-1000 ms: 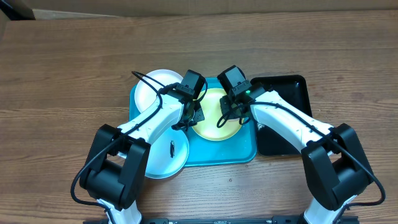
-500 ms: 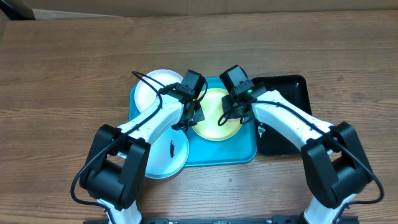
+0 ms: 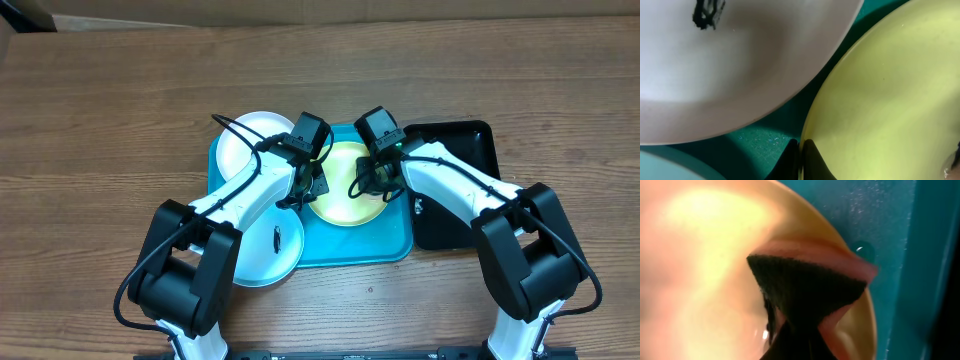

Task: Clean dirty plates on tray and stack at the side
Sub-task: 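Move the sponge onto the yellow plate and wipe it with the right gripper, then return the sponge to the black tray, release it, raise the right gripper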

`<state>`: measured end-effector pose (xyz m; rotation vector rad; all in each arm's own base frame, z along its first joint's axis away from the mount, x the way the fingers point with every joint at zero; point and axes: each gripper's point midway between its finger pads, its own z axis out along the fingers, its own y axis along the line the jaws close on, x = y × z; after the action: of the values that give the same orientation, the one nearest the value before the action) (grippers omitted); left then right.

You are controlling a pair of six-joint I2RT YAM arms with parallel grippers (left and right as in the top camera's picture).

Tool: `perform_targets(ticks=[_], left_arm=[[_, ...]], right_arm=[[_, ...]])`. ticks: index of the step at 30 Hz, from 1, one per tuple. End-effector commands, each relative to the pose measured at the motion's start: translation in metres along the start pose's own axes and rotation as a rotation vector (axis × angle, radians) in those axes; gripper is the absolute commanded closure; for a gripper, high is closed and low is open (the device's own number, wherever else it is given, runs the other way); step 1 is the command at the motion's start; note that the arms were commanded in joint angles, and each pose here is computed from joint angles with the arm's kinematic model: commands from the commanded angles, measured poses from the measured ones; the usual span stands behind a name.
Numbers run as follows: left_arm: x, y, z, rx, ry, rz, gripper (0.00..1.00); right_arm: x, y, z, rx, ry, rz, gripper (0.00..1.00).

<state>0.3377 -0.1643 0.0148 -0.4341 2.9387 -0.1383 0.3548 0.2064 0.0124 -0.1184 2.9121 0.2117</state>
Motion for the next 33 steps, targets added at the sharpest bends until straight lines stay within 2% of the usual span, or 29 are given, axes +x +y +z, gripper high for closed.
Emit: perform_targets(ticks=[1,7,15,22,25,28,33], left_arm=[[0.000,0.004,0.005,-0.008,0.011,-0.020,0.96],[0.001,0.003,0.005,0.000,0.017,-0.019,0.96],[0.001,0.003,0.005,0.000,0.017,-0.020,0.96],[0.002,0.003,0.005,-0.003,0.020,-0.013,0.96],[0.002,0.004,0.005,-0.004,0.021,-0.012,0.96],[0.002,0.004,0.005,-0.006,0.022,-0.012,0.96],[0.002,0.004,0.005,-0.006,0.023,-0.012,0.96]], right_arm=[[0.024,0.017,0.016,-0.092,0.113,0.034,0.96],[0.027,0.024,0.016,-0.118,0.126,0.044,0.96],[0.030,0.054,0.010,-0.286,0.162,0.035,0.96],[0.007,0.089,-0.030,-0.583,0.136,-0.064,0.96],[-0.013,0.081,-0.057,-0.656,0.090,-0.034,0.96],[-0.029,0.057,-0.076,-0.647,0.040,0.014,0.96],[-0.033,0.018,-0.104,-0.625,-0.001,0.019,0.96]])
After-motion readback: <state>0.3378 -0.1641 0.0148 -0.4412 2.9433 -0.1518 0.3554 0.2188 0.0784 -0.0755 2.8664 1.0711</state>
